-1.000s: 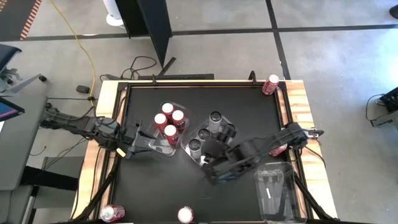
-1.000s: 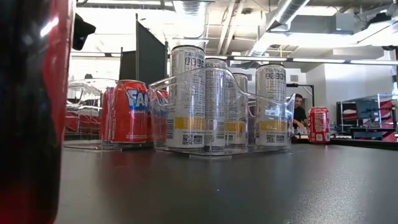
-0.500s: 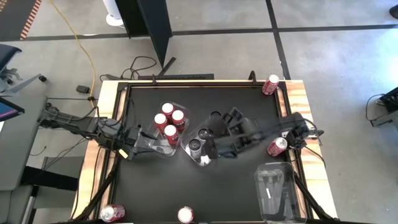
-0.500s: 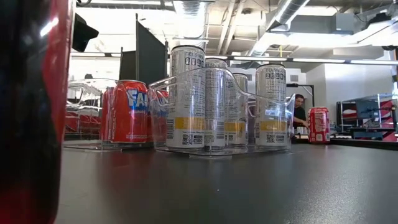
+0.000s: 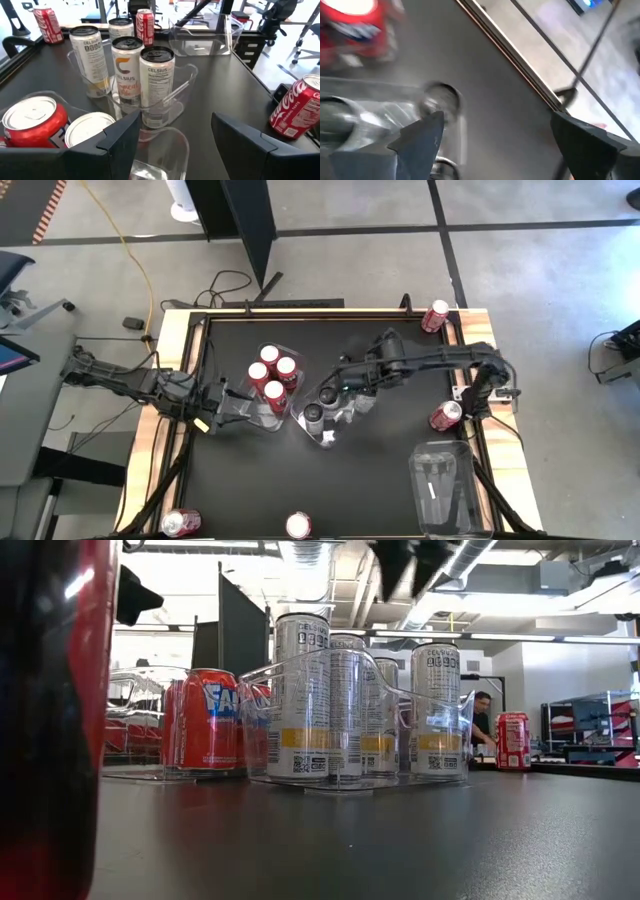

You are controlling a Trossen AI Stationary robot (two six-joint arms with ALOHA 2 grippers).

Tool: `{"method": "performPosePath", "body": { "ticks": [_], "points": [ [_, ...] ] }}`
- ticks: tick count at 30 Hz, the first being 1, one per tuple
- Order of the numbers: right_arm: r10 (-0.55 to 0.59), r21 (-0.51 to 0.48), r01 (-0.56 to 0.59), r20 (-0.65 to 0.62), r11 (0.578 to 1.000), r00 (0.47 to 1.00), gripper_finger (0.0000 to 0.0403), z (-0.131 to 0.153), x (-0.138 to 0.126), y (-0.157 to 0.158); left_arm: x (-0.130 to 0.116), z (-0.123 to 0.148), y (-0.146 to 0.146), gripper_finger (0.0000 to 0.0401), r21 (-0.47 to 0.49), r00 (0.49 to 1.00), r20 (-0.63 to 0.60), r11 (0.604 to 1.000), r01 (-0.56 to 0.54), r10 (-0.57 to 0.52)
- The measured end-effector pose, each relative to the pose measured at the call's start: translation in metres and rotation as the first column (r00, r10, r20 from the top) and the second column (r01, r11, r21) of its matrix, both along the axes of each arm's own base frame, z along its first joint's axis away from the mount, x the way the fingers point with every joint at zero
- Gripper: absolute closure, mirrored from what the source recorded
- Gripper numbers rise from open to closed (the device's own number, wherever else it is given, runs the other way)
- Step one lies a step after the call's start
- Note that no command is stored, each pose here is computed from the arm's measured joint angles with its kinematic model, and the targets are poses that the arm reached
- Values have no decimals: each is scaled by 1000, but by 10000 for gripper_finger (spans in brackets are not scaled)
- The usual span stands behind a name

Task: Sort soda cans
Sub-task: Put the red soda can into the right transparent bin

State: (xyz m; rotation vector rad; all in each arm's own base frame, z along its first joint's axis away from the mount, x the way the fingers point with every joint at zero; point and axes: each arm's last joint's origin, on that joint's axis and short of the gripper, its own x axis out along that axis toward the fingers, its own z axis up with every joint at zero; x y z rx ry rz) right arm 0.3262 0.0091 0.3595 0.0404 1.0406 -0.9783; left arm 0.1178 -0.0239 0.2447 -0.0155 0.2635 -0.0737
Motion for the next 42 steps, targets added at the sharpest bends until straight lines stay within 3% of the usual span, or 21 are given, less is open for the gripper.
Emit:
{"method": "performPosePath", "body": {
  "ticks": [4, 9, 13, 20, 24, 29, 37, 42],
  "points": [
    [-117, 14, 116, 26, 993, 993, 17, -9, -42, -11, 0, -1, 0, 162, -2, 1000, -12, 1000, -2, 2],
    [-235, 76, 224, 184, 972, 955, 18, -21, -103, -8, 0, -1, 0, 162, -5, 1000, -13, 1000, -3, 3],
    [-238, 170, 196, 276, 966, 931, 24, -35, -135, 7, 0, -1, 0, 162, -4, 1000, -14, 1000, -5, 5],
    [-236, 307, 142, 297, 941, 925, 30, -50, -174, 37, 0, -1, 0, 162, -2, 1000, -13, 1000, -10, 10],
    [-337, 421, 232, 192, 877, 922, 30, -57, -193, 49, 0, -1, 1, 162, -12, 999, -7, 999, -33, 33],
    [-499, 542, 359, 133, 760, 856, 30, -64, -206, 62, 0, -1, 1, 162, -8, 999, -5, 999, -53, 53],
    [-678, 592, 499, 112, 633, 726, 18, -67, -206, 69, 0, 0, 1, 162, -2, 999, 2, 999, -50, 50],
    [-718, 575, 569, 48, 588, 694, 6, -72, -199, 71, 0, -1, 1, 162, 9, 999, -5, 999, -42, 42]
  ]
}}
